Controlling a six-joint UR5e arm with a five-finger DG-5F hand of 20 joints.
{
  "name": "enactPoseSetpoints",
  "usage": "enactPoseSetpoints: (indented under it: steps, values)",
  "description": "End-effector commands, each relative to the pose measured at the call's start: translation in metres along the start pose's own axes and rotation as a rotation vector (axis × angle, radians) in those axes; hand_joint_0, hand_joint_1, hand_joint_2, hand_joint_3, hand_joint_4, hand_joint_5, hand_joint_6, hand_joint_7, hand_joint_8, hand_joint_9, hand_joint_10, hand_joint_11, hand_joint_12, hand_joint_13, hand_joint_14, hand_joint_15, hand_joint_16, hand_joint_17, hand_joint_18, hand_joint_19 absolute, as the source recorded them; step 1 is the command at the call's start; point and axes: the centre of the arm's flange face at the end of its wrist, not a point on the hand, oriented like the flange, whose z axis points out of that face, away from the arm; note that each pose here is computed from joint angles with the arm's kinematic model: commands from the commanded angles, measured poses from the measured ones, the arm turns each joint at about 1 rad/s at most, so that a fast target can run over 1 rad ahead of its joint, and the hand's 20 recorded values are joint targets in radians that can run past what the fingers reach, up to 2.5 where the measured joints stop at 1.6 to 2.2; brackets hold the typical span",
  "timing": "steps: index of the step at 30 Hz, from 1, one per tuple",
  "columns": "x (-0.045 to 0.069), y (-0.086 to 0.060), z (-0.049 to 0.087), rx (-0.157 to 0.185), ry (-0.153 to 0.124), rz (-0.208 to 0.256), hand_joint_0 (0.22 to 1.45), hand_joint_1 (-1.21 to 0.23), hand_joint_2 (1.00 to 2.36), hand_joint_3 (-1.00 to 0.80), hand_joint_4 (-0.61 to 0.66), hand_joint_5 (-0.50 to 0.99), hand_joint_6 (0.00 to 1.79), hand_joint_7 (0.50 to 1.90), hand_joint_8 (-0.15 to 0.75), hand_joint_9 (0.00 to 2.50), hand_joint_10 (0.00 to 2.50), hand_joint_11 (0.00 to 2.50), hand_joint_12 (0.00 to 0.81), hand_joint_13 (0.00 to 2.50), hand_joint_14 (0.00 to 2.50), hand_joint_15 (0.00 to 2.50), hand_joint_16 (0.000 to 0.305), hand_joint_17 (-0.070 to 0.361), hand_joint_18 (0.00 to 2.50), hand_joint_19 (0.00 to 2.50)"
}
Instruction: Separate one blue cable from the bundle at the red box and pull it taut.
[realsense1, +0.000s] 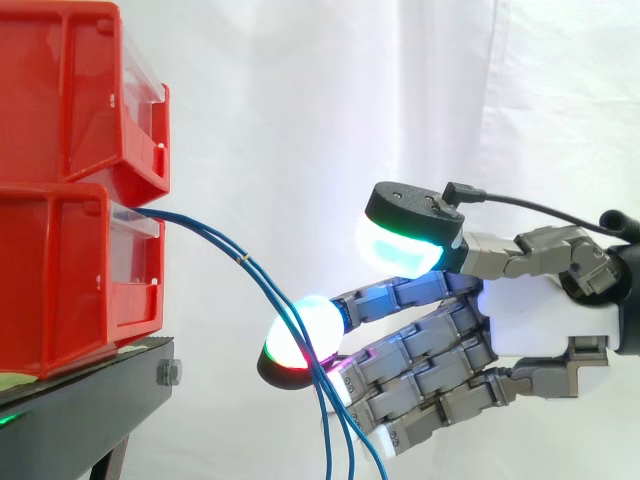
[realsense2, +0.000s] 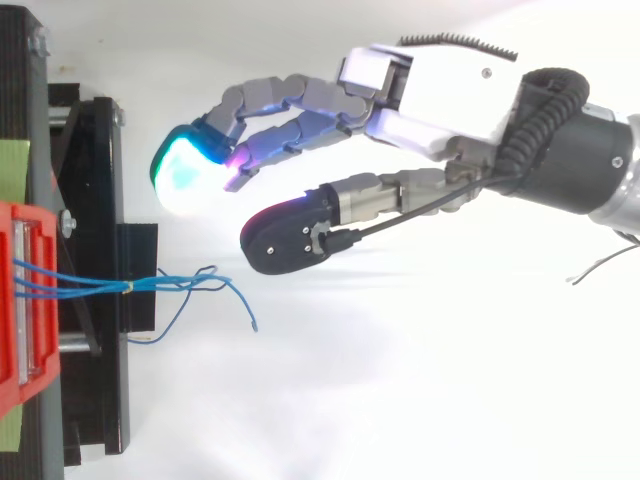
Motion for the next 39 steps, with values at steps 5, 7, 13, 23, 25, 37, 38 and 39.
enactPoseSetpoints:
  steps: [5,7,13,23,25,37,38,39]
  values:
    - [0.009,-0.016,0.015,-0.033,0.003,0.014,0.57,-0.62,1.01,-0.41,0.24,-0.19,0.5,0.92,0.32,0.62,0.01,0.48,0.362,0.61,0.01,0.39,0.041,0.093,0.45,0.47]
    - [0.013,-0.026,0.017,-0.028,0.011,0.019,0.57,-0.61,1.01,-0.41,0.23,-0.19,0.5,0.95,0.319,0.62,0.01,0.48,0.365,0.62,0.01,0.41,0.042,0.094,0.45,0.48]
    - [0.022,-0.027,0.02,-0.042,0.024,0.051,0.56,-0.61,1.0,-0.43,0.23,-0.2,0.5,0.98,0.319,0.63,0.01,0.51,0.369,0.64,0.01,0.42,0.042,0.095,0.46,0.49]
    - [0.034,-0.049,0.029,-0.086,0.066,0.157,0.54,-0.63,1.0,-0.46,0.23,-0.2,0.5,1.02,0.315,0.63,0.01,0.53,0.374,0.65,0.01,0.44,0.043,0.098,0.48,0.5]
    - [0.037,-0.051,0.031,-0.104,0.072,0.196,0.53,-0.64,1.0,-0.48,0.23,-0.2,0.5,1.03,0.319,0.64,0.01,0.54,0.379,0.66,0.01,0.44,0.044,0.1,0.49,0.5]
    - [0.042,-0.043,0.035,-0.118,0.08,0.204,0.52,-0.73,1.0,-0.5,0.24,-0.19,0.5,1.07,0.318,0.65,0.01,0.56,0.382,0.69,0.01,0.46,0.045,0.1,0.55,0.51]
    - [0.042,-0.043,0.035,-0.118,0.08,0.204,0.52,-0.74,1.0,-0.5,0.24,-0.2,0.5,1.08,0.319,0.65,0.01,0.56,0.38,0.7,0.01,0.46,0.044,0.1,0.56,0.51]
    - [0.043,-0.042,0.035,-0.118,0.083,0.202,0.52,-0.74,1.0,-0.5,0.24,-0.19,0.5,1.07,0.317,0.66,0.01,0.57,0.381,0.7,0.01,0.46,0.044,0.1,0.56,0.51]
